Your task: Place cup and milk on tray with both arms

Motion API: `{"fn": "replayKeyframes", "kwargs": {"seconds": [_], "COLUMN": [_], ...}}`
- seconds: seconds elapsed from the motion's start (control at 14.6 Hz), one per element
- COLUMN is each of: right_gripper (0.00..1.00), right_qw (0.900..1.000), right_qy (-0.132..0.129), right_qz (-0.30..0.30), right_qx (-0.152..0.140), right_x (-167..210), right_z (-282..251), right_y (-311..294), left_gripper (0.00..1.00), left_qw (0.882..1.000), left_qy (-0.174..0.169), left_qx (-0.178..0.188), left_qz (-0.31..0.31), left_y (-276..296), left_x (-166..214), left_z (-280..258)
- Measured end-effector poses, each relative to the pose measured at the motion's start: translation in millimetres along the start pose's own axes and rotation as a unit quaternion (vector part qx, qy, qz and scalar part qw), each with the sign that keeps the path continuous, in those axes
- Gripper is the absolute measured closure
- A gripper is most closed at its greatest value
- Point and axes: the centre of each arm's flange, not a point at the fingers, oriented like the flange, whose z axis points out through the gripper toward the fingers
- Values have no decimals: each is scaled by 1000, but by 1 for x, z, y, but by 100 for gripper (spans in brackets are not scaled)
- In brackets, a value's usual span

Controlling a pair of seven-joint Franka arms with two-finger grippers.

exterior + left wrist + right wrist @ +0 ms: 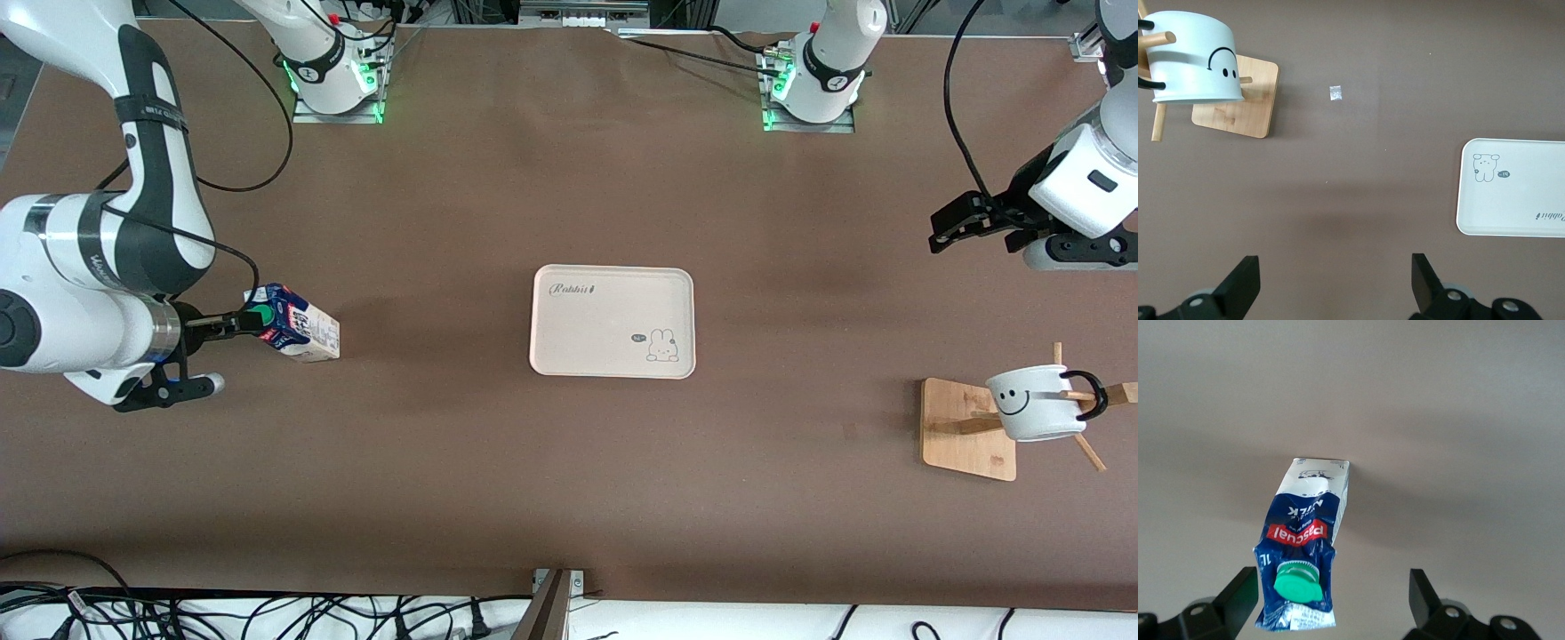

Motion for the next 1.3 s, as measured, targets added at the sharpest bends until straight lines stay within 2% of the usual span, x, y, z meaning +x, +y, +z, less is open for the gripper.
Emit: {"fn": "replayKeyframes", "kwargs": {"seconds": [0.55,0.82,1.3], "right_gripper": [0,0,0], "right_qw": [1000,1000,999], "right_qy": [1,6,-23], "right_qz": [-5,-9,-7], "right_qx": [0,25,32], "right_x": [3,3,-2], "right_z": [16,12,40], "right_y": [-7,-20,-21], "left_gripper": [0,0,0], "left_qw": [1000,1000,1000], "left_qy": [0,0,0], "left_qx": [0,0,0], "left_qz": [0,0,0], "left_y": [0,0,0], "left_x": [0,0,0], "left_z": [0,0,0]}}
